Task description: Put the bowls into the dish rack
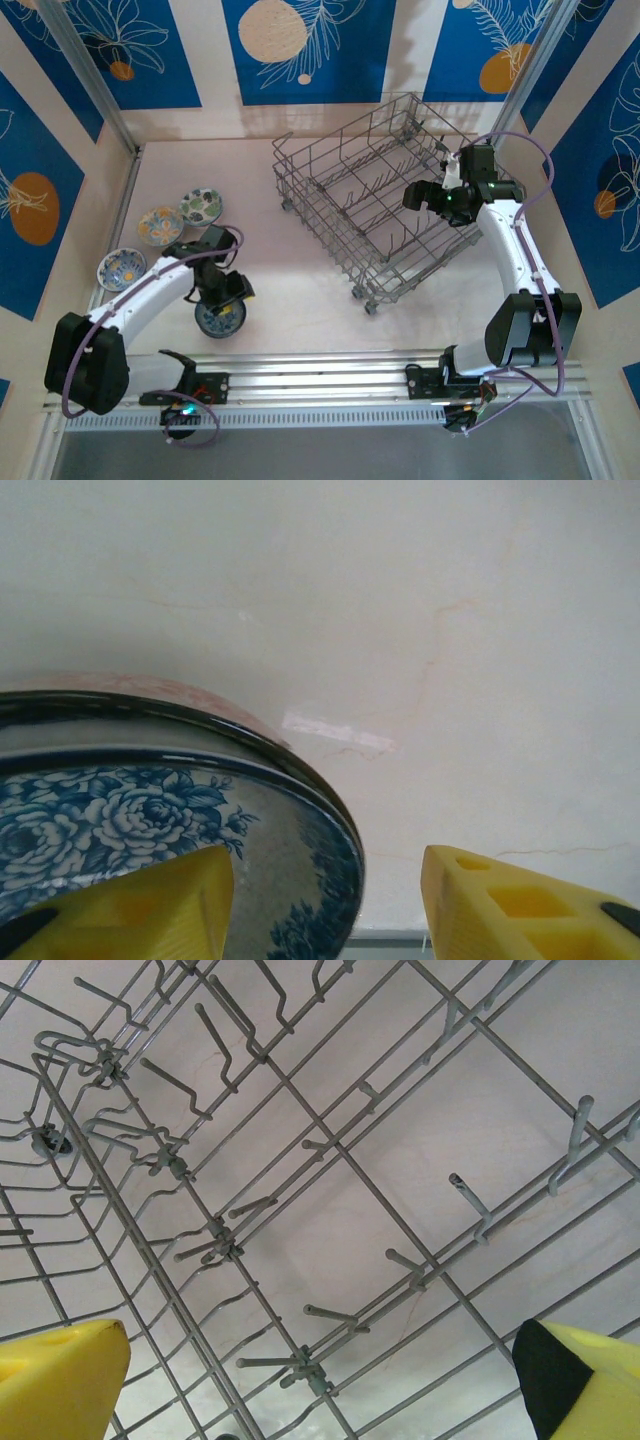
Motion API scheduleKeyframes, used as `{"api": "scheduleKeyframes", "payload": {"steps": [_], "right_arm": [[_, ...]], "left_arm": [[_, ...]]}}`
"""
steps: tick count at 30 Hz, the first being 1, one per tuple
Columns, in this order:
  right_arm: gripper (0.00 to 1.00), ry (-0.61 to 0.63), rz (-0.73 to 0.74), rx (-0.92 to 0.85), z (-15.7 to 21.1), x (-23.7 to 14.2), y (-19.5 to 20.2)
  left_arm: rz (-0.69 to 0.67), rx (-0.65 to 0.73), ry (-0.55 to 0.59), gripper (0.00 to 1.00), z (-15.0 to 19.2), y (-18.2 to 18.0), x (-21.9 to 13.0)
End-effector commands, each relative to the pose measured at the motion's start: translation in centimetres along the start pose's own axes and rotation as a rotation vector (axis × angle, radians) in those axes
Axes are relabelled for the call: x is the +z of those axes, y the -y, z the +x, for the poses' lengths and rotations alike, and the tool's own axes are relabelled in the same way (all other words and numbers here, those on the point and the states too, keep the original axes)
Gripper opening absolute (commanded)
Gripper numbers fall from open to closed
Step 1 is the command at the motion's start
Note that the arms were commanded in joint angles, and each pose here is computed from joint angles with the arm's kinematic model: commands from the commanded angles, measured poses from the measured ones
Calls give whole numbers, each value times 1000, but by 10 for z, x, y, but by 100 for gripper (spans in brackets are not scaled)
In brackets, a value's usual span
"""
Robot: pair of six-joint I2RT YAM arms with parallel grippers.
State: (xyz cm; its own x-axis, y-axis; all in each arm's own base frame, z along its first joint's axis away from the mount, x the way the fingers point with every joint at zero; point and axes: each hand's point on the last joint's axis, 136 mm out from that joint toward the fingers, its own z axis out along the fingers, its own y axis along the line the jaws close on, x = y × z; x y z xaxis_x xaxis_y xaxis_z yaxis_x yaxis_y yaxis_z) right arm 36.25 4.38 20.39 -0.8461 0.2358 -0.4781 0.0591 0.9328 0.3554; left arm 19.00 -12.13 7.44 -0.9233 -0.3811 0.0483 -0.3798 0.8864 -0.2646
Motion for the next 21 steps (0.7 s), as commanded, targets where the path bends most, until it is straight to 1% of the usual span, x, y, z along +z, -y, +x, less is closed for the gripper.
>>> {"api": "scheduleKeyframes", "payload": {"steps": [1, 6, 10, 16, 19, 21], "right_arm": [[100, 6, -5, -5, -4, -9, -7], [100, 8, -8, -8, -5, -9, -8], [100, 10, -10, -12, -6, -9, -9], [100, 5, -10, -12, -5, -7, -8], [100, 3, -9, -14, -4, -6, -8], [100, 0, -12, -13, -4, -6, -8]], "left_arm": [[-65, 50, 1, 54, 0, -7, -14], [-96, 73, 59, 58, -8, -12, -43], [-103, 70, 76, 58, -16, -25, -61], [-158, 114, 50, 59, -24, -42, -76], [-165, 197, 32, 59, -31, -44, -81], [-188, 234, -2, 59, -32, -48, -84]]}}
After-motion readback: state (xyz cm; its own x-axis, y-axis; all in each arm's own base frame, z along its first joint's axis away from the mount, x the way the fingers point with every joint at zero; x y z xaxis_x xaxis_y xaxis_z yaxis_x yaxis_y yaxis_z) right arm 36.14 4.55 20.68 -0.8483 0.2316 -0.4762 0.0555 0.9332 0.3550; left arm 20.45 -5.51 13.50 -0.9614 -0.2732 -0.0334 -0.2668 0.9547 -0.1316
